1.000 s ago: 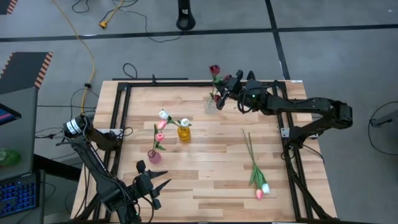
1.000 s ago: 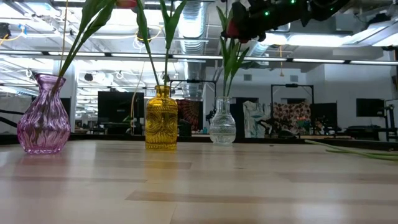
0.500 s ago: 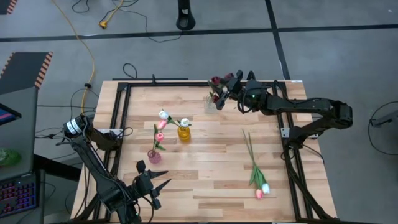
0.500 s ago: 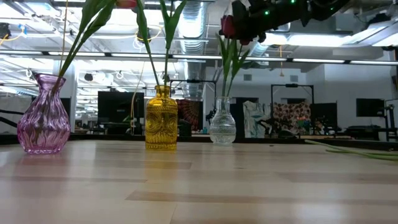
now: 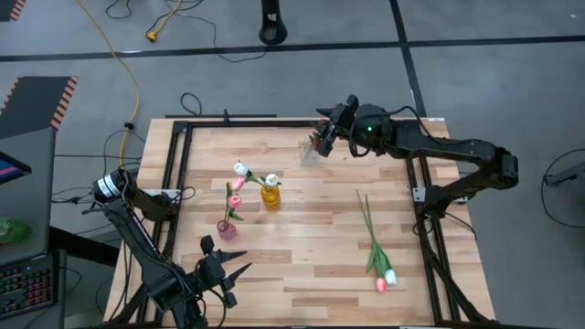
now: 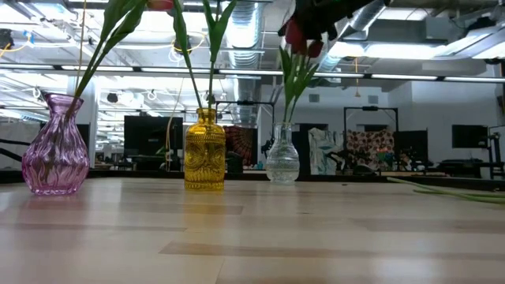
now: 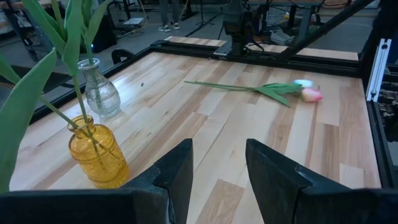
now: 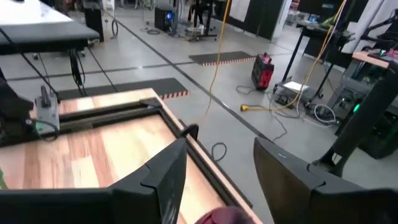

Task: Sort flowers into vase by color
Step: Put the pink flower into the purple vase

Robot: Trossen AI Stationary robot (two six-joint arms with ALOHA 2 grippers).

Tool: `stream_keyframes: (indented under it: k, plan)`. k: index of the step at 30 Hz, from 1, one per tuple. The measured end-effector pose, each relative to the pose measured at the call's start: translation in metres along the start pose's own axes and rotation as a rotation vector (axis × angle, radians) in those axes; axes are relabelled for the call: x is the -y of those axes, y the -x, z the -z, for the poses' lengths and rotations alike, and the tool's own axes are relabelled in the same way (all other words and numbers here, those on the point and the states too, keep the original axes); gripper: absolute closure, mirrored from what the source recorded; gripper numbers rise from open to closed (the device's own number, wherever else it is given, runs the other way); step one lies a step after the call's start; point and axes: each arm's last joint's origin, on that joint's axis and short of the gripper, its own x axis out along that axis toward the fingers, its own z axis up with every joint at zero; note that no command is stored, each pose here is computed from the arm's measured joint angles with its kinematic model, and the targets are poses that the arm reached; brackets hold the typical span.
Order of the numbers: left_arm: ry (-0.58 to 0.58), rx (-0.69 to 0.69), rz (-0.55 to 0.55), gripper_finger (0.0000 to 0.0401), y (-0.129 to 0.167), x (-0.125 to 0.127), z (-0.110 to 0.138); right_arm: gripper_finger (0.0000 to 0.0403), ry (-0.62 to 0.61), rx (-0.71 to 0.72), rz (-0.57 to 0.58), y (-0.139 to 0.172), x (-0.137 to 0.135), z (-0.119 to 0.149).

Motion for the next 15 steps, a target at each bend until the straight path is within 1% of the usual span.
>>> stream_keyframes:
  k: [5,9,15]
  plan:
    - [0.001,0.0,0.0,0.0264,0.0,0.0,0.0,0.0188,-0.013,0.047,-0.006,0.005,0.0,-0.02]
    - [0.001,0.0,0.0,0.0264,0.0,0.0,0.0,0.0188,0.001,0.046,-0.034,0.014,-0.004,-0.038]
    - [0.002,0.0,0.0,0.0264,0.0,0.0,0.0,0.0188,0.07,-0.055,-0.129,0.038,-0.02,-0.059]
